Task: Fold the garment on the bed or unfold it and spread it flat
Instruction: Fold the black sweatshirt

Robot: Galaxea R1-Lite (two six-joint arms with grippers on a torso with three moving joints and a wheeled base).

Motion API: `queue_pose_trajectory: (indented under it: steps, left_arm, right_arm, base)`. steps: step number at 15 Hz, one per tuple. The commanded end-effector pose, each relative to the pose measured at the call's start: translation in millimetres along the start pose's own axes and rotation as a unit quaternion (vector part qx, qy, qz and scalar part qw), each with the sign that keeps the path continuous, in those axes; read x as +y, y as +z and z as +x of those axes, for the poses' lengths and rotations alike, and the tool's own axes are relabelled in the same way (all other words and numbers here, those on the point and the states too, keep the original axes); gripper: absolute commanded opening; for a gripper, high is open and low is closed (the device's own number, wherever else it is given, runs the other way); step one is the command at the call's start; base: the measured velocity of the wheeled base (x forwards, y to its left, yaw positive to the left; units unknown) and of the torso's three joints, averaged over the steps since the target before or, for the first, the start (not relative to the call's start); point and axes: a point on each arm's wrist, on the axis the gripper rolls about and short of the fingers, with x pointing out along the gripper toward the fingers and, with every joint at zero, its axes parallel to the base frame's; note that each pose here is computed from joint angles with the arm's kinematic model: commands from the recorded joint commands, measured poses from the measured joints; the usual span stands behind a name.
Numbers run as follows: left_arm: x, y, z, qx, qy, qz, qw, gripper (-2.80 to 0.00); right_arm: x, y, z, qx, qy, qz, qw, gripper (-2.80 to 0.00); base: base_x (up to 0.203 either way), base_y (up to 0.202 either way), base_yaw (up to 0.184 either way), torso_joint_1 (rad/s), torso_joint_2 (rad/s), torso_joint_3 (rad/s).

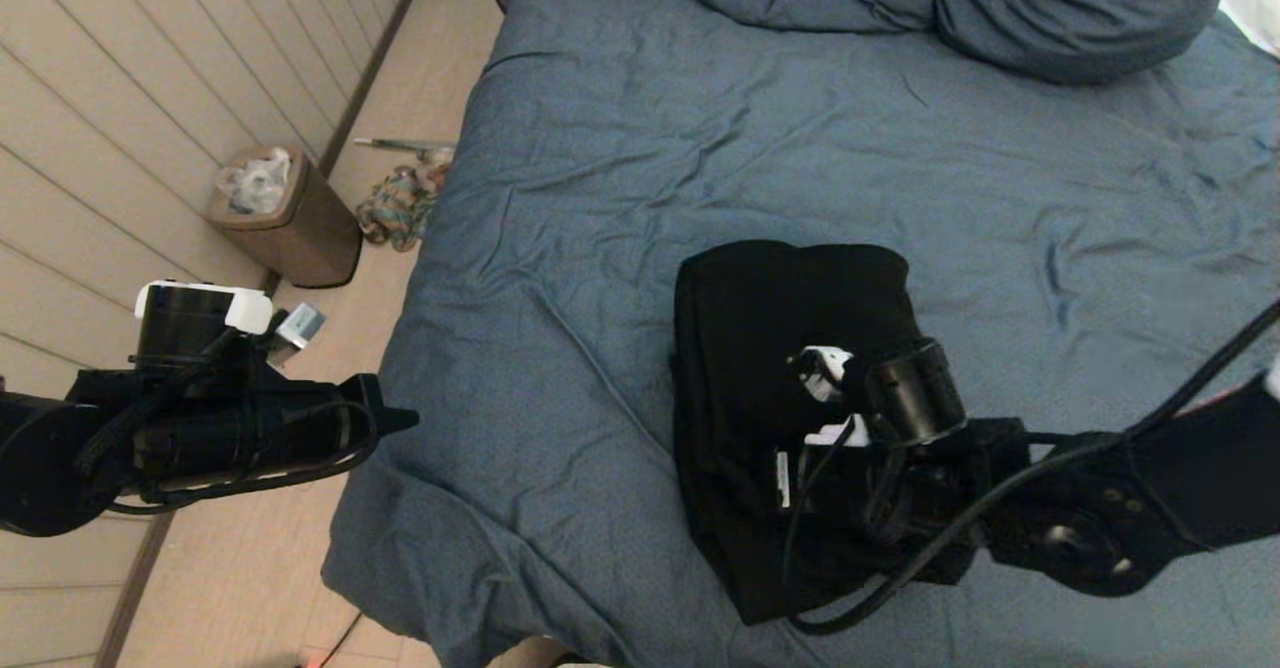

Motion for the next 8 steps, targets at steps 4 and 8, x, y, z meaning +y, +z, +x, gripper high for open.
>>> queue_pose_trajectory:
  steps: [4, 8]
  left_arm:
    - [0.2, -0.1, 0.3, 0.0, -0.001, -0.002, 1.0, -2.8]
    - [0.3, -0.2, 0.5, 0.001, -0.001, -0.002, 1.0, -2.8]
  right_arm:
    - [16.6, 39.9, -98.8, -0.115, 0.046, -0.004, 0.992, -2.8]
    - [-3.9, 48.4, -91.8, -0.1, 0.001, 0.004, 0.995, -2.8]
  base:
    - [0.0, 0.0, 0.0, 0.0, 0.0, 0.0]
    - [0.0, 0.0, 0.0, 0.0, 0.0, 0.0]
